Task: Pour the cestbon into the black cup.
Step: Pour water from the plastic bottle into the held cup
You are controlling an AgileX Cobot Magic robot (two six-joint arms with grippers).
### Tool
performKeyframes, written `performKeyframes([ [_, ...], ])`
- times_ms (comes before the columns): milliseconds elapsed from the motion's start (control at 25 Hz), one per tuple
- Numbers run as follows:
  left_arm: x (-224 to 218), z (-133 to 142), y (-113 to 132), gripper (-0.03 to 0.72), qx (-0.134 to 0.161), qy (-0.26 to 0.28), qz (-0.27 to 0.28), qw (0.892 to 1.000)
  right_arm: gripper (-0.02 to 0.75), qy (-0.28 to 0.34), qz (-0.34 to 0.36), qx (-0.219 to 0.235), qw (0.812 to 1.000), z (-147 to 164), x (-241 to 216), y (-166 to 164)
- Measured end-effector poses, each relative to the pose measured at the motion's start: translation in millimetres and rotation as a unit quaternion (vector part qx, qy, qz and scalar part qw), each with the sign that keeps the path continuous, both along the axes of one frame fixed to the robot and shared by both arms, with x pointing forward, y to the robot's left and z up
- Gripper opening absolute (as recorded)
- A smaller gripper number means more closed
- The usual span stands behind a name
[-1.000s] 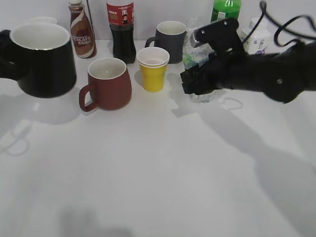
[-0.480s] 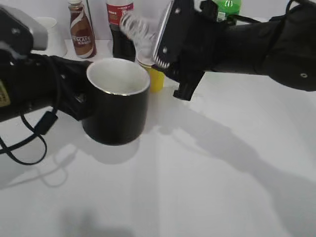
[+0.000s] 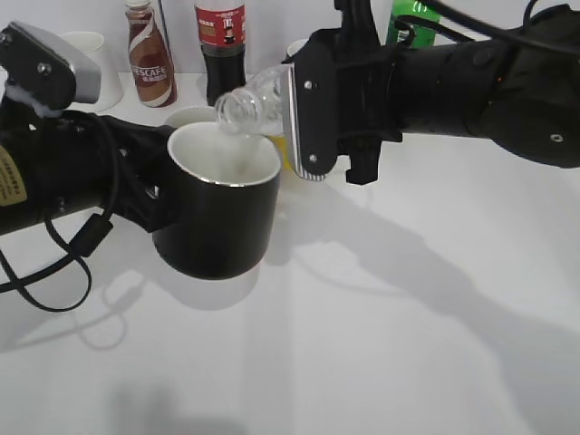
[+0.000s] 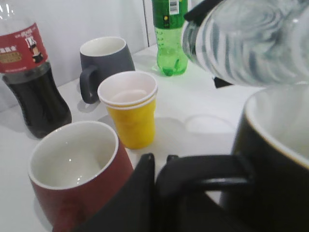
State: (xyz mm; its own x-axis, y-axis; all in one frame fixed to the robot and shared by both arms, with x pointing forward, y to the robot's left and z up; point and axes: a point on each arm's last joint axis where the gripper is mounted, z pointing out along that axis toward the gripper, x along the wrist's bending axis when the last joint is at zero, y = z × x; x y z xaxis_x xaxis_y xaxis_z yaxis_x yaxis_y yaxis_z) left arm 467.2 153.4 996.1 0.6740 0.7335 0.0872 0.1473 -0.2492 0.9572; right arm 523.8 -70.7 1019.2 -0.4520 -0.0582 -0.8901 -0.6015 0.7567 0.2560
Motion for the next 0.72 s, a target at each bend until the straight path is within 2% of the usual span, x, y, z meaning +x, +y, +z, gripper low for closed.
performKeyframes([
  [320,0,0,0,0.034,0.001,-0.001,-0.001,1.000,0.460,-0.060,0.007,-0.028,0.998,5,3,-1],
  [720,0,1,0,0.034,-0.004,-0.002,-0.001,1.000,0.460,-0.182,-0.027,-0.012,0.983,24,12,-4],
])
